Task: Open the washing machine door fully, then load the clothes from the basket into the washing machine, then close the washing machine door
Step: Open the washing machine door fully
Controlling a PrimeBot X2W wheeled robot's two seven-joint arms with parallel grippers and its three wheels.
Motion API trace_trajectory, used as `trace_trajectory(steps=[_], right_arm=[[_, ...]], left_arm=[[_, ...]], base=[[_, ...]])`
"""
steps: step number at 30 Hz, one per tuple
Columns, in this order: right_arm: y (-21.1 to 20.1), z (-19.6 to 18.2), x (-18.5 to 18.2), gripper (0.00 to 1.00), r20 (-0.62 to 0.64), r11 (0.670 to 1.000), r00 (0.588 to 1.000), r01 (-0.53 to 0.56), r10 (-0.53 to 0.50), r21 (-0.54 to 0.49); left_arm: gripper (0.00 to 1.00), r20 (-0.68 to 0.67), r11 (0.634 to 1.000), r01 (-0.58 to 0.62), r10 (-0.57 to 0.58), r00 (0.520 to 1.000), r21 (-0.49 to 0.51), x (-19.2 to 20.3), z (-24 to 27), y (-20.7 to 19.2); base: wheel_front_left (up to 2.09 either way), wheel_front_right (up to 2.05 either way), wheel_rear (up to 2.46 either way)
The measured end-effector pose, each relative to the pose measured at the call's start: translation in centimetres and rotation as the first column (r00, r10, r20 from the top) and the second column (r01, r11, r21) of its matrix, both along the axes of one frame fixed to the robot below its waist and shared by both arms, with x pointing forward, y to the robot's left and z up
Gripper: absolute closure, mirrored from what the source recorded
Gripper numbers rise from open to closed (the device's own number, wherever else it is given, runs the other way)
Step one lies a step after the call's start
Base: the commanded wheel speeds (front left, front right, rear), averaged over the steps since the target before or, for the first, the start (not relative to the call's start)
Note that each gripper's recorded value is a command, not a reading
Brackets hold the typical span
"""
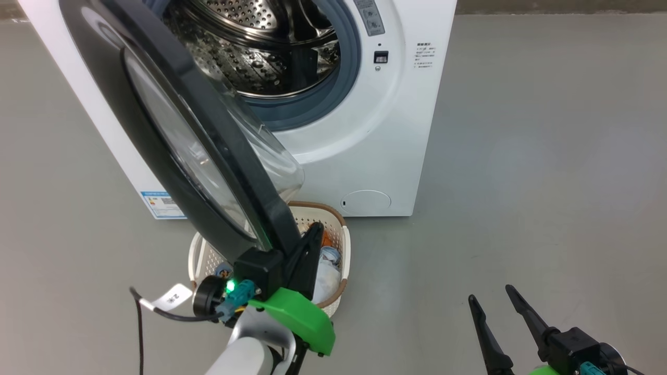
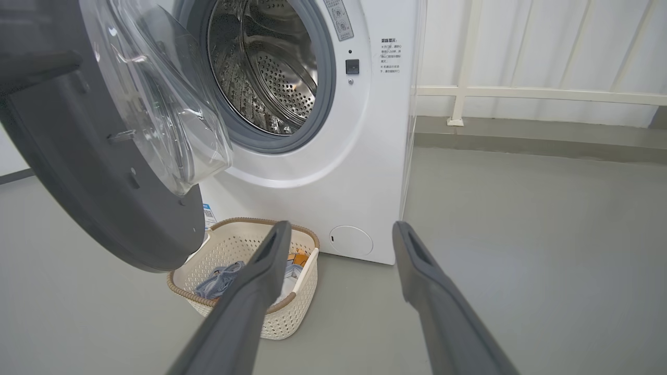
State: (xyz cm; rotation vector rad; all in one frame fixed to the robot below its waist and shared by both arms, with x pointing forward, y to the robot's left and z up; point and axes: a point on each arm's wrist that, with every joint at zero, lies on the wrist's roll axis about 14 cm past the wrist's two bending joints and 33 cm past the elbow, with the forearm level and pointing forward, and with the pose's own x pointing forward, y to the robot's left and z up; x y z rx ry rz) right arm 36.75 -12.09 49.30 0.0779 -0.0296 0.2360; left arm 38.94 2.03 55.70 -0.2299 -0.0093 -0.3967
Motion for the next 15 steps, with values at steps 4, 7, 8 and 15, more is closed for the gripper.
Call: trace_trajectory(steps=[4, 7, 8, 15], right_arm=[[0.0, -0.2, 0.1, 0.00, -0.011, 1.000, 1.000, 0.000, 0.000, 0.012], [0.0, -0.2, 0.2, 0.00, -0.012, 1.000, 1.000, 0.000, 0.000, 0.012], [0.0, -0.2, 0.2, 0.00, -0.013, 1.000, 1.000, 0.000, 0.000, 0.013], [0.0, -0.5, 0.4, 0.00, -0.022, 1.000, 1.000, 0.002, -0.001, 0.021]], left_arm=[[1.00, -0.009, 1.000, -0.019, 0.018, 1.000, -0.023, 0.1, -0.1, 0.6], [1.00, -0.018, 0.999, -0.029, 0.029, 0.999, -0.026, 0.1, -0.4, 1.0], [1.00, -0.023, 0.999, -0.034, 0.034, 0.999, -0.028, 0.0, -0.6, 1.1], [1.00, -0.040, 0.995, -0.076, 0.074, 0.996, -0.060, -0.4, -1.0, 2.0]], base=[[0.00, 0.00, 0.00], [0.00, 0.00, 0.00], [0.00, 0.00, 0.00], [0.00, 0.00, 0.00]])
